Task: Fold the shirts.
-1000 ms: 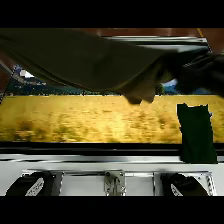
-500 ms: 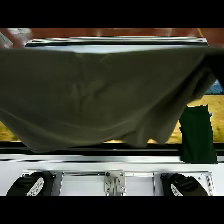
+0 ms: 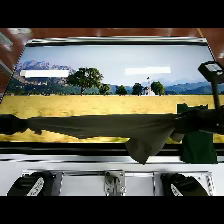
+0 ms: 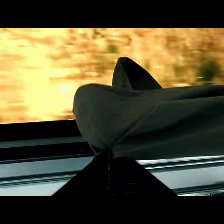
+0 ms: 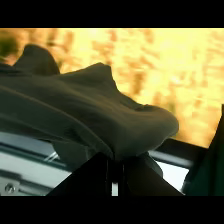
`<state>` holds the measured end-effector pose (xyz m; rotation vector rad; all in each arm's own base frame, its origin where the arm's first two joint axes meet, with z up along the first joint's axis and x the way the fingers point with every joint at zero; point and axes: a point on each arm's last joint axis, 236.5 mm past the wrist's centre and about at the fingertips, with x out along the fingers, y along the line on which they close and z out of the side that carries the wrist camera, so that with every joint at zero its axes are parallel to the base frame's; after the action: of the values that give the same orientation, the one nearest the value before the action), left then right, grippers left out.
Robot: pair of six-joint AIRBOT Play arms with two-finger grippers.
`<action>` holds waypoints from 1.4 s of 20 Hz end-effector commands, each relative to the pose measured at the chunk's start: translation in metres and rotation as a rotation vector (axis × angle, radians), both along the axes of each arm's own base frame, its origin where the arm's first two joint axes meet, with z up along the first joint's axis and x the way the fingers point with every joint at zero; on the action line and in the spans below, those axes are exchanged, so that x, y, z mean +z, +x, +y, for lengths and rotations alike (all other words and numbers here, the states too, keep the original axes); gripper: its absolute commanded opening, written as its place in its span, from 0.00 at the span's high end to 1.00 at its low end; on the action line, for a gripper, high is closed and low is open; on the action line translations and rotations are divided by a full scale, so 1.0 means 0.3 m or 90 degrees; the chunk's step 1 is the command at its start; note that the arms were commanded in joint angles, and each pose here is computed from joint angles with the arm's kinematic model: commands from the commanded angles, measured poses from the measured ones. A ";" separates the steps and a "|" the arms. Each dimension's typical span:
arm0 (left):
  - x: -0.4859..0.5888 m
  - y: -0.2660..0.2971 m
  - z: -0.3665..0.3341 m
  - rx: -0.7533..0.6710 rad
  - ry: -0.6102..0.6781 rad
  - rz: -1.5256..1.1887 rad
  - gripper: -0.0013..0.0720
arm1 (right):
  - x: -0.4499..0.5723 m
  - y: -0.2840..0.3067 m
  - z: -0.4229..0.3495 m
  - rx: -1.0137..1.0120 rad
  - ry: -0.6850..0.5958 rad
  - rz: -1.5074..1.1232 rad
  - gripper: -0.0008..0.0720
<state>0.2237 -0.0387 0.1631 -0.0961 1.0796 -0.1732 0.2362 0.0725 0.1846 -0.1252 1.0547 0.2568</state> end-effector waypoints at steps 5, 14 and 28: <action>-0.210 0.306 -0.034 0.062 -0.080 0.003 0.93 | -0.106 0.420 0.015 -0.064 -0.019 -0.142 0.91; -0.670 0.591 -0.118 0.145 -0.204 0.155 0.93 | -0.620 0.824 0.121 -0.265 0.167 -0.057 0.91; -0.631 0.177 0.117 0.076 -0.193 0.408 0.22 | -0.441 0.423 -0.367 -0.234 -0.002 0.103 0.11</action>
<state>0.3182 -0.0032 -0.0250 -0.4486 1.5804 -0.1513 0.4112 -0.0019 0.0516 0.0845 1.0709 -0.0507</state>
